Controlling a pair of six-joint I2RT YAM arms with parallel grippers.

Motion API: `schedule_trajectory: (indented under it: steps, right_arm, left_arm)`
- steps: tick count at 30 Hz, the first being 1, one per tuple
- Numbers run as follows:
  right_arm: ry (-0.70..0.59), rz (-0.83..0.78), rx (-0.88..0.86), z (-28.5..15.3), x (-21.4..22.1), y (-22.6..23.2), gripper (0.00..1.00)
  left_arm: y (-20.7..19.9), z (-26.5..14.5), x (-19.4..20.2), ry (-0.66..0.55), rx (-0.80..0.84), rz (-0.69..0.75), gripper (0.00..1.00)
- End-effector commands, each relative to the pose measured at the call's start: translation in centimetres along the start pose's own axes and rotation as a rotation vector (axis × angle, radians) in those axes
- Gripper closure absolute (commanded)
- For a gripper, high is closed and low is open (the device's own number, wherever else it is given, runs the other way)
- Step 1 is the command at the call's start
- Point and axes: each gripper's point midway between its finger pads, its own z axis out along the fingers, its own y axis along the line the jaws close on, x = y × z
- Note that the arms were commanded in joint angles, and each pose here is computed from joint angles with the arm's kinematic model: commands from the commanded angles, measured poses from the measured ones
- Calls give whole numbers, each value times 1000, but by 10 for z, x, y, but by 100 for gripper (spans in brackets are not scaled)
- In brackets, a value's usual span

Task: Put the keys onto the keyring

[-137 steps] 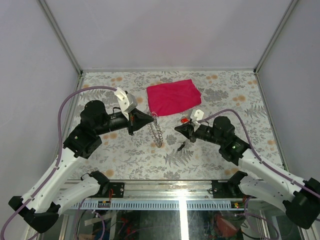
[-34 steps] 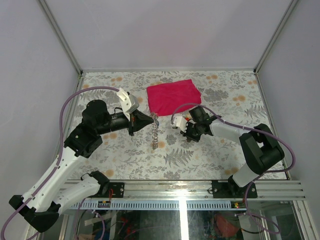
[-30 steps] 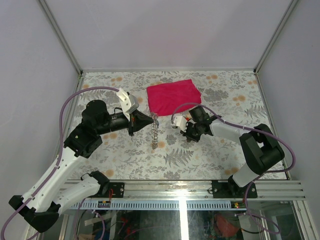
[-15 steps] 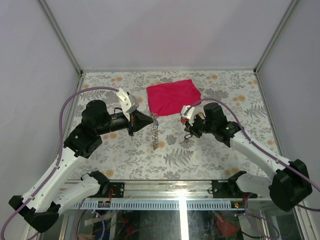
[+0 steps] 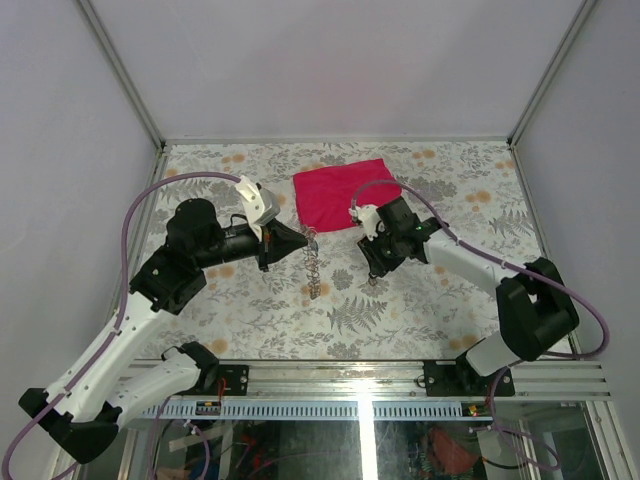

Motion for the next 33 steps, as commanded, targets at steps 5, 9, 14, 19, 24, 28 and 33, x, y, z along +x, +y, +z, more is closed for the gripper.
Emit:
schedule_trajectory:
  steps: [5,9,14,19,24,28,33]
  right_arm:
    - [86,196,136,21,-12,9,52]
    - [104,201,153,34,-12,14,53]
    - [185,157,219,43,1,10,55]
    - [238,127,260,50,10,8,59]
    - [259,111,287,50,14,4,63]
    - [271,113,285,52,17,4,68]
    - [276,116,273,53,17,7,77]
  left_arm:
    - [-3,-2,-32,-87,10,45,100]
    - [-2,-3,-33,-87,6,47,100]
    - [-2,-3,-31,-79,7,48,100]
    - [-2,-3,-30,-82,7,47,100]
    - [-2,-4,-30,-82,2,48,100]
    - [-2,-4,-30,-82,1,49,100]
    - [-2,-4,-29,-80,2,48,100]
